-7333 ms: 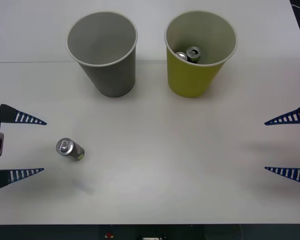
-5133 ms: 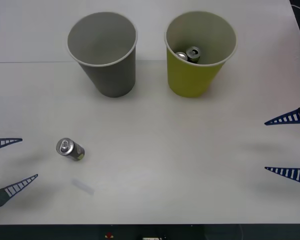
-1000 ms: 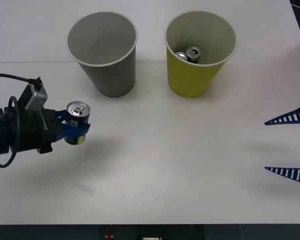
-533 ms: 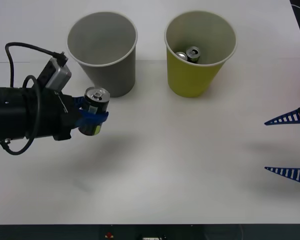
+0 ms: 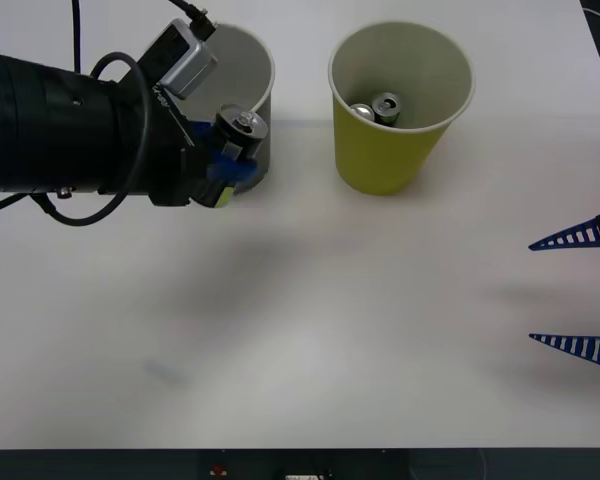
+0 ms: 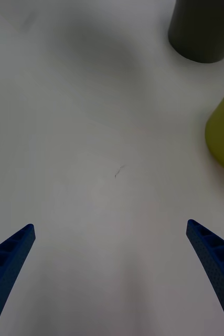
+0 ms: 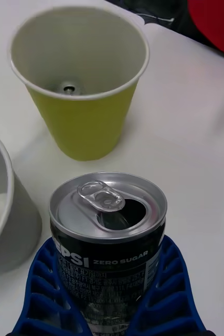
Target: Put the can into the green bin and the plastic bottle into the gray bin
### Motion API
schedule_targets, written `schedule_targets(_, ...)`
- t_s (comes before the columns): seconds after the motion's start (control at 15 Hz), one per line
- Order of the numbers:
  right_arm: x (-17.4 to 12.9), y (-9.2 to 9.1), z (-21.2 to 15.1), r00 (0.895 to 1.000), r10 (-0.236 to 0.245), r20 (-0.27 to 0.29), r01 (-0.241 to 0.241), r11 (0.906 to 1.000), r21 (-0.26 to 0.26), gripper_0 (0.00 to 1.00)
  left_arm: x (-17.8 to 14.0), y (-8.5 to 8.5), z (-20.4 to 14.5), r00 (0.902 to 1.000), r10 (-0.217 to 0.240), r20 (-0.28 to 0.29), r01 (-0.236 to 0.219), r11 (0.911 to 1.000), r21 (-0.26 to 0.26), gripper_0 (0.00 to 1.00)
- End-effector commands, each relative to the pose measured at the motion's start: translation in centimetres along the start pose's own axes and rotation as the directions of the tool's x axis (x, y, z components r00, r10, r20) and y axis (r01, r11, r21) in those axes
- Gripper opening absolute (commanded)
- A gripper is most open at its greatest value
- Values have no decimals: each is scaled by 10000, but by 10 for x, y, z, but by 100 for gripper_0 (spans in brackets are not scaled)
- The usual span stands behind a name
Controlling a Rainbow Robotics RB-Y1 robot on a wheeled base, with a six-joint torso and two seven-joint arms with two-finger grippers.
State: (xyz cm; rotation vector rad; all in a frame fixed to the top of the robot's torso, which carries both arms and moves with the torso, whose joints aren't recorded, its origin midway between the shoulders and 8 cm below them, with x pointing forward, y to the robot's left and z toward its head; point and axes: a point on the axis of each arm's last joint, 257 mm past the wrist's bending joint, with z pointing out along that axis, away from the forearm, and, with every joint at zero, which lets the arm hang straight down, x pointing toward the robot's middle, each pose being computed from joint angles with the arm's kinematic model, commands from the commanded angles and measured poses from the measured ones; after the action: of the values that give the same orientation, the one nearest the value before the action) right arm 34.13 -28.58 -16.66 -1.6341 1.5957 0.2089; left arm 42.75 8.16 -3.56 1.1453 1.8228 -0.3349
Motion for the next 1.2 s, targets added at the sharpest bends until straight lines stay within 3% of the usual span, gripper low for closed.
schedule_targets(0.07,0,0,0,10000,1,0,-1,10000,0,100,-33,11,15,9994,345,-26,-344,9992,184,0)
schedule_targets(0.2,0,0,0,10000,1,0,-1,10000,0,100,-60,20,29,9991,423,-98,-420,9986,324,0)
schedule_targets(0.4,0,0,0,10000,1,0,-1,10000,0,100,-101,35,51,9966,761,-315,-765,9970,-141,0)
schedule_targets(0.6,0,0,0,10000,1,0,-1,10000,0,100,-139,43,71,9976,573,-394,-586,9978,-320,0)
schedule_targets(0.8,0,0,0,10000,1,0,-1,10000,0,100,-161,45,97,9965,321,-766,-334,9993,-164,0)
schedule_targets(0.93,0,0,0,10000,1,0,-1,10000,0,100,-175,42,114,9978,264,-614,-265,9996,-17,0)
schedule_targets(1.13,0,0,0,10000,1,0,-1,10000,0,100,-190,36,138,9989,271,-370,-281,9992,-286,0)
schedule_targets(1.2,0,0,0,10000,1,0,-1,10000,0,100,-191,37,146,9980,526,-345,-546,9968,-576,0)
